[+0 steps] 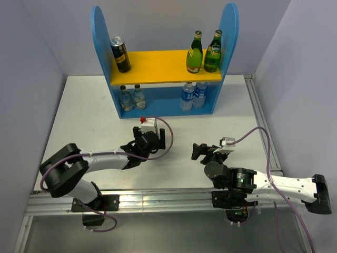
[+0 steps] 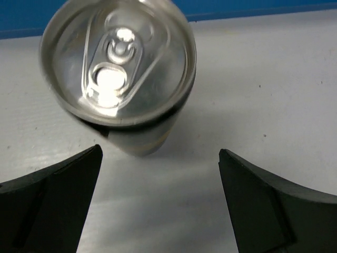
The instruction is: Place and organize the beverage onto the shelf
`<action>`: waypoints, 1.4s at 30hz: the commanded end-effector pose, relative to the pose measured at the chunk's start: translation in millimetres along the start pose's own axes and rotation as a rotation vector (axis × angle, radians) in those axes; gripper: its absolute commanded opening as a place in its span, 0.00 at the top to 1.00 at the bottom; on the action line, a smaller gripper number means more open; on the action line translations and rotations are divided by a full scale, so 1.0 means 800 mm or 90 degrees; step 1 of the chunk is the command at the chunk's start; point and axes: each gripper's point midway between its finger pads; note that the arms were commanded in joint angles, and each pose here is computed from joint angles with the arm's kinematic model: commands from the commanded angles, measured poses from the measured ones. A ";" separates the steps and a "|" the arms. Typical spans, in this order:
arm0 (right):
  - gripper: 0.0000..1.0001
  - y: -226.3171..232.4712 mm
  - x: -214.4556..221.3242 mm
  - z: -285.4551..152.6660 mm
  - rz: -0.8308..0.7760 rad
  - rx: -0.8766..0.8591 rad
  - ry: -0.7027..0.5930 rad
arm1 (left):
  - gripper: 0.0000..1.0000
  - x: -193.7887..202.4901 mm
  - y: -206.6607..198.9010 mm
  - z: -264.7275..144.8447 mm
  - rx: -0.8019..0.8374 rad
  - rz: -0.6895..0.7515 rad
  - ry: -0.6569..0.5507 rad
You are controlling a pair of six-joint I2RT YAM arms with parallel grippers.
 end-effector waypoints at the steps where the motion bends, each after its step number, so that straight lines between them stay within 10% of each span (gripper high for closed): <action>1: 0.00 0.003 -0.011 -0.001 0.027 0.001 -0.015 | 0.01 -0.047 -0.027 0.023 0.025 -0.032 -0.069; 10: 0.00 0.004 -0.011 -0.001 0.025 -0.002 -0.017 | 0.07 -0.071 -0.006 0.070 -0.039 -0.017 -0.095; 13: 0.00 0.004 -0.011 -0.001 0.026 -0.002 -0.017 | 0.33 -0.077 -0.008 0.068 -0.041 -0.016 -0.096; 17: 0.00 0.003 -0.012 -0.001 0.027 -0.002 -0.018 | 0.99 -0.112 -0.014 0.046 -0.048 -0.019 -0.110; 30: 0.00 0.004 -0.011 0.000 0.020 0.001 -0.017 | 1.00 -0.384 -0.084 -0.062 -0.013 0.001 -0.244; 42: 0.00 0.000 -0.013 -0.001 0.030 0.003 -0.020 | 1.00 -0.500 -0.035 0.044 -0.051 -0.017 -0.248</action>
Point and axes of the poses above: each gripper's point midway between its finger pads, its own z axis out along the fingers, its own y axis along the line the jaws close on, x = y × z, and after that the axes turned 6 degrees about -z, right-handed
